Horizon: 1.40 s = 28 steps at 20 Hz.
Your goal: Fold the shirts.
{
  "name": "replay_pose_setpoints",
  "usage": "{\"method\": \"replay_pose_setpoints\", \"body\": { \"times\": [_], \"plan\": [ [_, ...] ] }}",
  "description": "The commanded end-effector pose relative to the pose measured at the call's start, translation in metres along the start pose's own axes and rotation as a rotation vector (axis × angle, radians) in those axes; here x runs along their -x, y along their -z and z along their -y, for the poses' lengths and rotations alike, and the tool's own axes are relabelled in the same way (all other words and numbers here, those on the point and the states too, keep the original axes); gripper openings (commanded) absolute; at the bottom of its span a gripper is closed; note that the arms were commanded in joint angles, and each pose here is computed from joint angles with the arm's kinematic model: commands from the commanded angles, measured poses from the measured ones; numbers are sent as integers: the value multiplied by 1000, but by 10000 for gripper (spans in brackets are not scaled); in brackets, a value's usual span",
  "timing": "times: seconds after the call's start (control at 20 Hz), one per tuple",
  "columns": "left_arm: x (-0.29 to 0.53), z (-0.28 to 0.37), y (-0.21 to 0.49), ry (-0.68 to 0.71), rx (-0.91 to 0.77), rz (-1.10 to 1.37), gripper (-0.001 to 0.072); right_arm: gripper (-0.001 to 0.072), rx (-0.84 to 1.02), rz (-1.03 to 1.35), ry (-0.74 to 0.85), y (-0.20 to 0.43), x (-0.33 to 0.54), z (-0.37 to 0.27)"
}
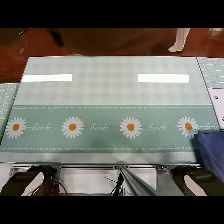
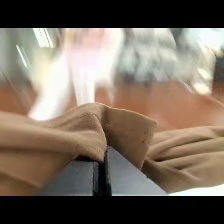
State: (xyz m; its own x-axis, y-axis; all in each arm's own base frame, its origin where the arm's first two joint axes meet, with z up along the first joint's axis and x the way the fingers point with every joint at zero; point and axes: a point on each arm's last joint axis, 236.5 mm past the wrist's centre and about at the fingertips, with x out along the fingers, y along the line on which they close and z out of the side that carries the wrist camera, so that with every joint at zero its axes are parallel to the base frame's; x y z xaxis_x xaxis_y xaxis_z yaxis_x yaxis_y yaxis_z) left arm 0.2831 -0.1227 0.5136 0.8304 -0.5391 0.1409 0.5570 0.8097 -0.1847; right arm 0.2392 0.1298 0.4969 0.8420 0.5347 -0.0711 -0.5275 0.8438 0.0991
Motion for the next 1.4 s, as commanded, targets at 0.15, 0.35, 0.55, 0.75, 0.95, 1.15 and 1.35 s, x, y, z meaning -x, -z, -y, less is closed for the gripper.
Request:
{"method": "replay_pose_setpoints", "body": {
  "times": [0.15, 0.35, 0.55, 0.75, 0.95, 1.15, 1.35],
  "plan": [
    [119, 79, -58, -80, -271, 150, 18, 26, 143, 150, 12, -39, 90, -46],
    [120, 78, 21, -44, -242, -173, 19, 26, 136, 9, -10, -4, 89, -50],
    [104, 49, 129, -6, 5, -536, 19, 26, 73, -184, -42, 47, 64, -40],
    [83, 15, 243, 43, 216, -787, 20, 26, -24, -396, -36, 115, 23, -10],
    [46, -48, 346, -37, 382, -887, 19, 25, -163, -602, 141, 219, -26, 63],
    [-12, -90, 407, -91, 435, -899, 19, 25, -265, -694, 291, 288, -75, 136],
    [-71, -117, 448, -130, 455, -897, 20, 26, -482, -706, 340, 340, -130, 200]
  ]
}}
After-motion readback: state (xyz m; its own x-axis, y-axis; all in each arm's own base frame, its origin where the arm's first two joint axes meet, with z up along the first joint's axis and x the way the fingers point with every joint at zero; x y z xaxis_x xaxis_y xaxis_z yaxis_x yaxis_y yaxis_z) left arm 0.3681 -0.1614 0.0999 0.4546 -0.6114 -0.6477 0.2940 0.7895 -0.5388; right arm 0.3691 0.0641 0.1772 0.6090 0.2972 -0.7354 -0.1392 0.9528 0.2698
